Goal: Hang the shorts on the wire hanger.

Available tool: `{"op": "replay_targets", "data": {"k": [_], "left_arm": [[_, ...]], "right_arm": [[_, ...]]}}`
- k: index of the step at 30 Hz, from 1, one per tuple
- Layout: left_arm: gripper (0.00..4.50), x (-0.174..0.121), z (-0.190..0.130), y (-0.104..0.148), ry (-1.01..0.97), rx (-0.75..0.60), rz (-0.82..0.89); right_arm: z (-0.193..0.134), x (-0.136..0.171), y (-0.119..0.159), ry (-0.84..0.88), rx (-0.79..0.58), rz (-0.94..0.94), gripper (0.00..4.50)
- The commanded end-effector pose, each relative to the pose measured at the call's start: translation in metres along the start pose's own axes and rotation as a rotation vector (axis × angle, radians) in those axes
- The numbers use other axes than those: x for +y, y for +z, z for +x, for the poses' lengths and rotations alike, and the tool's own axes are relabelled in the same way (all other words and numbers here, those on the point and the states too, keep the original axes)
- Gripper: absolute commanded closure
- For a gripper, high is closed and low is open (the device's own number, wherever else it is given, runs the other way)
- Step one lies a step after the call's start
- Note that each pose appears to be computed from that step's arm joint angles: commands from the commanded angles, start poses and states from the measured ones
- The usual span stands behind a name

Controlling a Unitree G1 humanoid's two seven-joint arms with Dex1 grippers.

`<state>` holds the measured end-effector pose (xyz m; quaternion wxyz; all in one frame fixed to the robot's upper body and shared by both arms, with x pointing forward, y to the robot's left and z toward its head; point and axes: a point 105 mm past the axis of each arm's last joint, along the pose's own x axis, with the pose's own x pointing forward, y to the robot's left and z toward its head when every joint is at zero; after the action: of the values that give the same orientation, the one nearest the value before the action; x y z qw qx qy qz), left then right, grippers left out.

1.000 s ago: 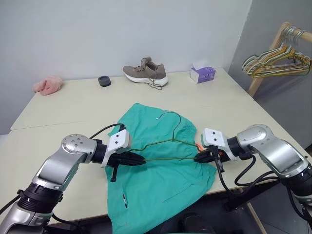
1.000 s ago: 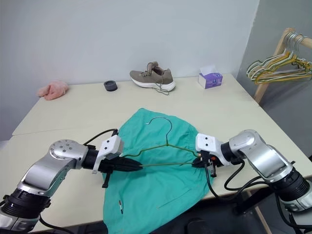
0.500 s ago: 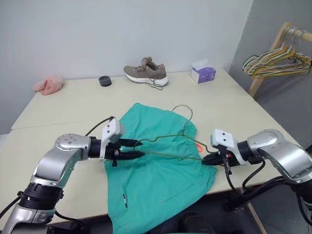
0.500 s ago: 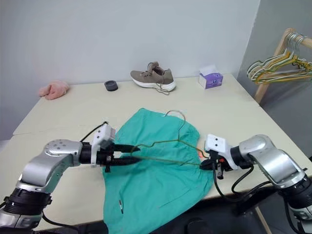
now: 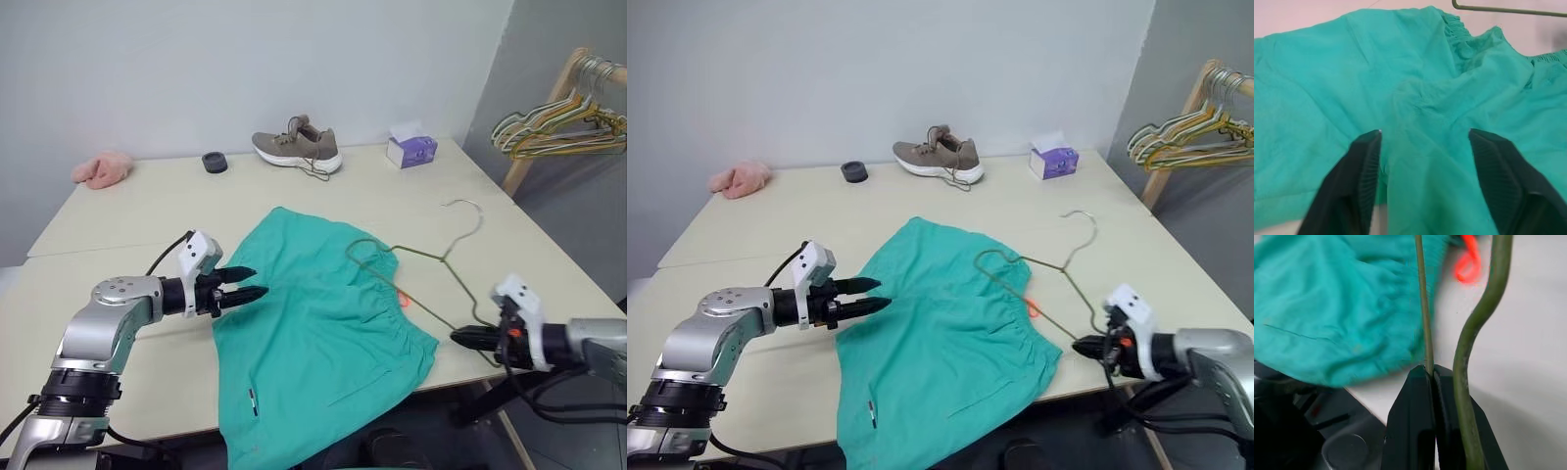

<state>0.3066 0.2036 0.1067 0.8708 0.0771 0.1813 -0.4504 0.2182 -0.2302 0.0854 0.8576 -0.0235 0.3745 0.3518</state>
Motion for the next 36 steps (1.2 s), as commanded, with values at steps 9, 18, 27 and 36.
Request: {"op": "replay_targets", "data": {"k": [9, 18, 27, 36], "left_arm": [[0.58, -0.004, 0.008, 0.019, -0.026, -0.011, 0.115], [0.58, -0.009, 0.009, 0.023, -0.039, -0.011, 0.146], [0.58, -0.008, 0.007, 0.022, -0.024, -0.009, 0.154], [0.58, -0.009, 0.007, 0.020, -0.027, -0.013, 0.153]], "right_arm": [[-0.008, -0.002, -0.027, -0.049, 0.039, 0.101, 4.50], [0.008, -0.004, -0.015, -0.040, 0.053, 0.111, 4.50], [0.009, -0.010, -0.012, -0.023, 0.025, 0.113, 4.50], [0.001, -0.027, -0.038, -0.059, 0.029, 0.233, 4.50]]}}
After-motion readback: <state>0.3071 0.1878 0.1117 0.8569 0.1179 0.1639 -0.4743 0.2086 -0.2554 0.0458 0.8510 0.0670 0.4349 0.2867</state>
